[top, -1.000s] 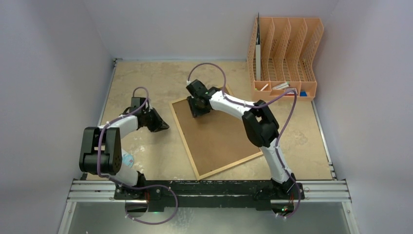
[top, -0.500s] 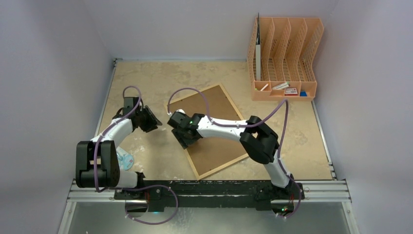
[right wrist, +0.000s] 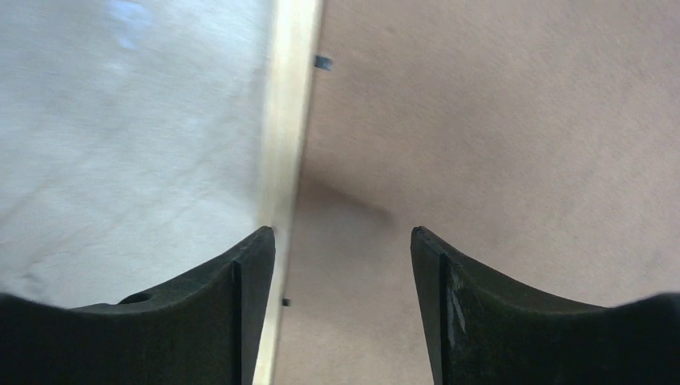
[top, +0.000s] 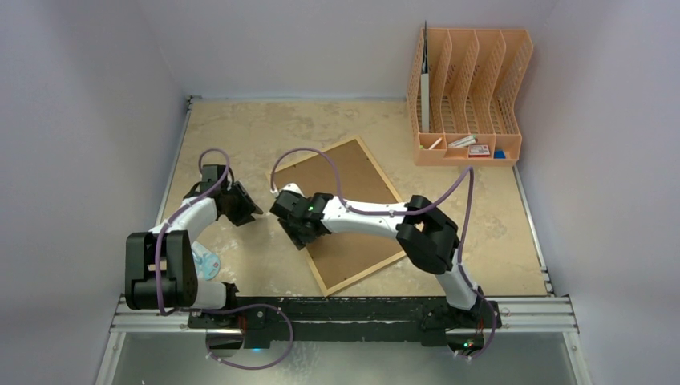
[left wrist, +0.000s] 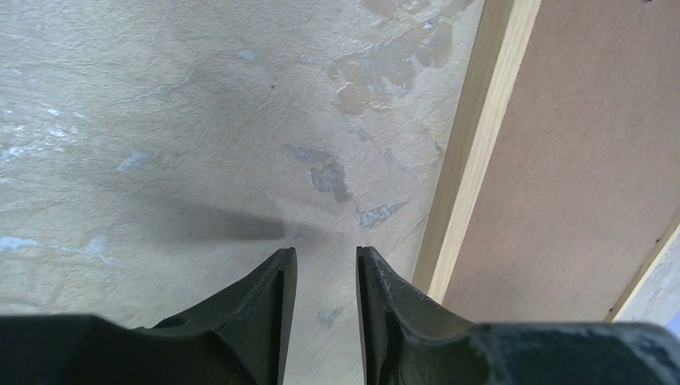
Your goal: Put the photo into the frame
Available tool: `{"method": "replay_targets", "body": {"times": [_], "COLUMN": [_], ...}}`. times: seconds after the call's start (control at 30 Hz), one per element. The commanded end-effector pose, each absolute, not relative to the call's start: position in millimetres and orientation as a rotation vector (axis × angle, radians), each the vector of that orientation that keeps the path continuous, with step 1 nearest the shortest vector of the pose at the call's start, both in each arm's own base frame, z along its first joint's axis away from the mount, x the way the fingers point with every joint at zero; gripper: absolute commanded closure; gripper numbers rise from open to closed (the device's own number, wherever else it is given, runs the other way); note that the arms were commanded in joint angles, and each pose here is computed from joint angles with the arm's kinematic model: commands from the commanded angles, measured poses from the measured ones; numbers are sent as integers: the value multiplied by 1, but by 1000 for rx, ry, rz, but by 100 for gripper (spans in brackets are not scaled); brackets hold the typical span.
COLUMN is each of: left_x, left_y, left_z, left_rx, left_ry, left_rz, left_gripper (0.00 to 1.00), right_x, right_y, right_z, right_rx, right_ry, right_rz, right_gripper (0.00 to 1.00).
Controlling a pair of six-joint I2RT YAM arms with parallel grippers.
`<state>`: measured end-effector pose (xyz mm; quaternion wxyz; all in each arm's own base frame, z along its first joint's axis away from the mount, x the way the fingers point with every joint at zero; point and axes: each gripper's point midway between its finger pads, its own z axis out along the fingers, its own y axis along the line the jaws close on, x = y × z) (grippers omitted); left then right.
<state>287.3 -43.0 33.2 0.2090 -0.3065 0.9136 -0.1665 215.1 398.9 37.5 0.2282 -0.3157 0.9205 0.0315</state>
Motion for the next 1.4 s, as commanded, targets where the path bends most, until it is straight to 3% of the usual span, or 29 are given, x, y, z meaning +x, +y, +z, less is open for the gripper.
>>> {"method": "replay_targets", "body": {"times": [0.0,0.3,0.53,0.83,1.0,1.17,1.37], "left_x": [290,291,290,291,292,299,309], "left_y": [-34,-33,-35,-37,-39,-54,-75], "left_z": [41,43,39,36,34,40,51], "left_rx": [-866,-869,-875,-881,-877,-806,-699], "left_ry": [2504,2505,2518,2527,2531,2510,2471], "left_rz": [-431,-431,-444,-456,-470,-607,-790], "left_gripper": [64,51,50,49,49,45,39], "right_x": [207,199,203,199,198,199,204], "right_y": [451,458,438,427,424,425,446], "right_z": [89,66,39,17,9,13,54], "right_rx": [-872,-965,-940,-936,-935,-909,-886], "right_ry": [2413,2439,2502,2555,2573,2569,2487], "right_rz": [384,369,188,118,103,109,259], "right_gripper": [33,37,47,47,61,83,92]}}
